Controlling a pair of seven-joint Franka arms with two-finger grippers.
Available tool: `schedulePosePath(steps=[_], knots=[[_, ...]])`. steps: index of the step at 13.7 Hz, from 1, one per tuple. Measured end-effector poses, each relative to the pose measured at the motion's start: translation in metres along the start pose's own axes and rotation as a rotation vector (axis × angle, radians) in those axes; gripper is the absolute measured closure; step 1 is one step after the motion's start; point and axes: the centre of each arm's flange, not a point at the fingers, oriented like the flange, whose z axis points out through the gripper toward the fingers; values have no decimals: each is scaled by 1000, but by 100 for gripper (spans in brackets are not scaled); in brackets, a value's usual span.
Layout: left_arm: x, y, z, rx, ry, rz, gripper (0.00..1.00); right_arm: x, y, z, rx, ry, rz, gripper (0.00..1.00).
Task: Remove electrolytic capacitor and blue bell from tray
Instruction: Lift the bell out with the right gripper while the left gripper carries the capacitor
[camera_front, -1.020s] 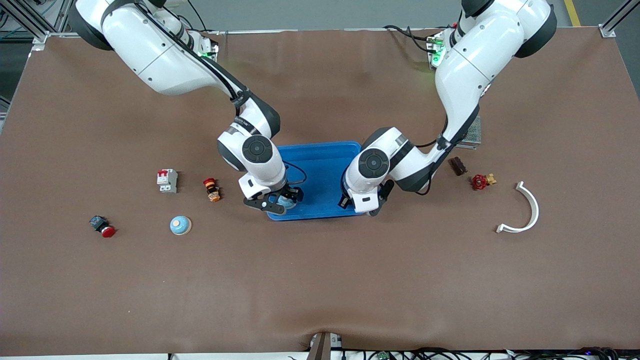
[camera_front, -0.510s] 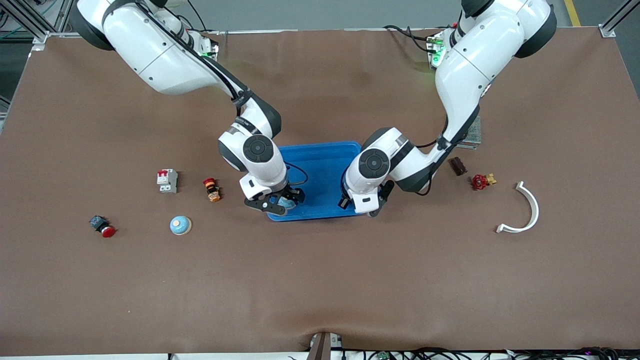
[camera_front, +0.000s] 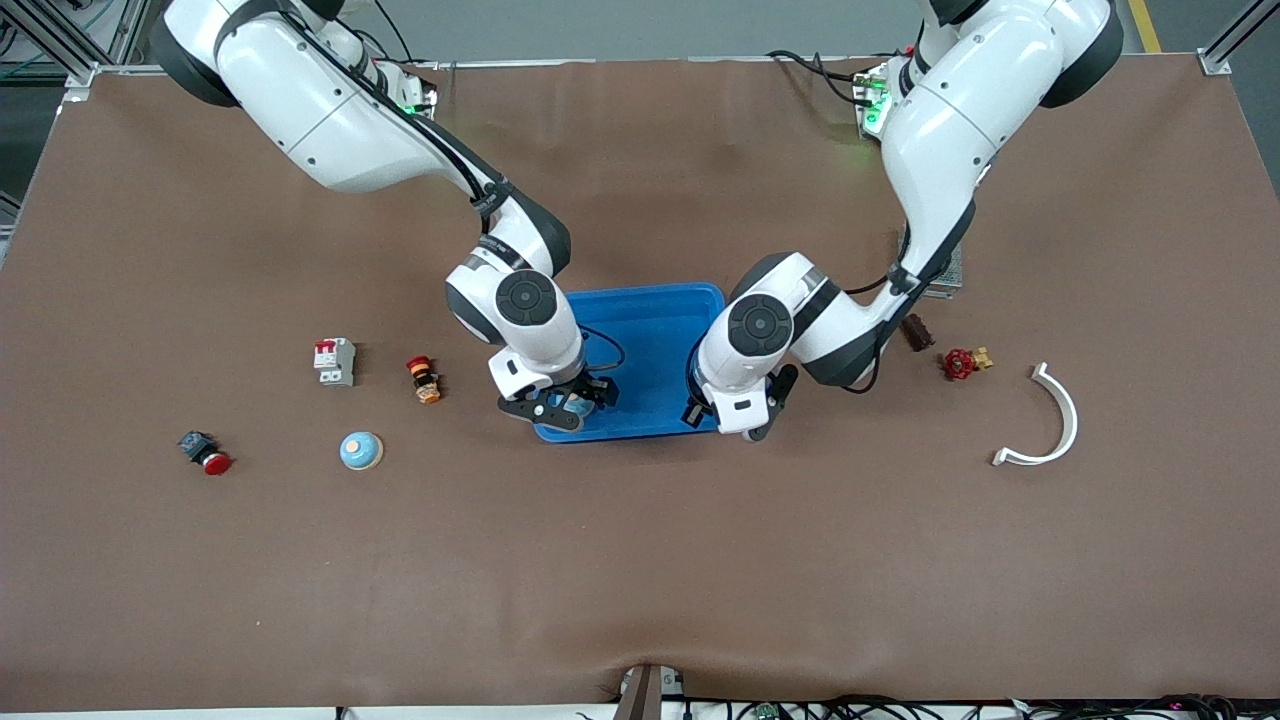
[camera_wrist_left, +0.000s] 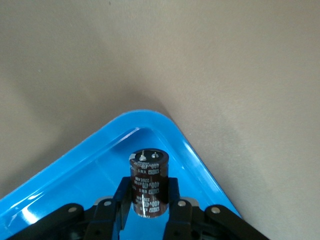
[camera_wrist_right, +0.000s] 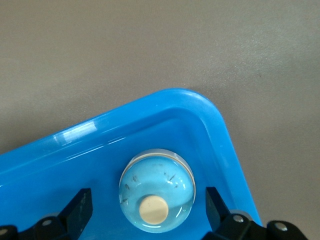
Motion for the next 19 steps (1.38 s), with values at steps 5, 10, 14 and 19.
schedulePosePath(steps=[5, 10, 14, 19], knots=[[39, -2, -31, 31, 36, -22, 67, -1, 0, 4, -2, -5, 1, 13], [126, -20, -62, 122, 30, -18, 67, 0, -1, 2, 0, -3, 7, 37], [237, -68, -44, 201, -22, 8, 67, 4, -5, -5, 4, 3, 41, 37], [317, -120, -27, 258, -18, 97, 67, -12, -32, -35, -37, -28, 47, 37]])
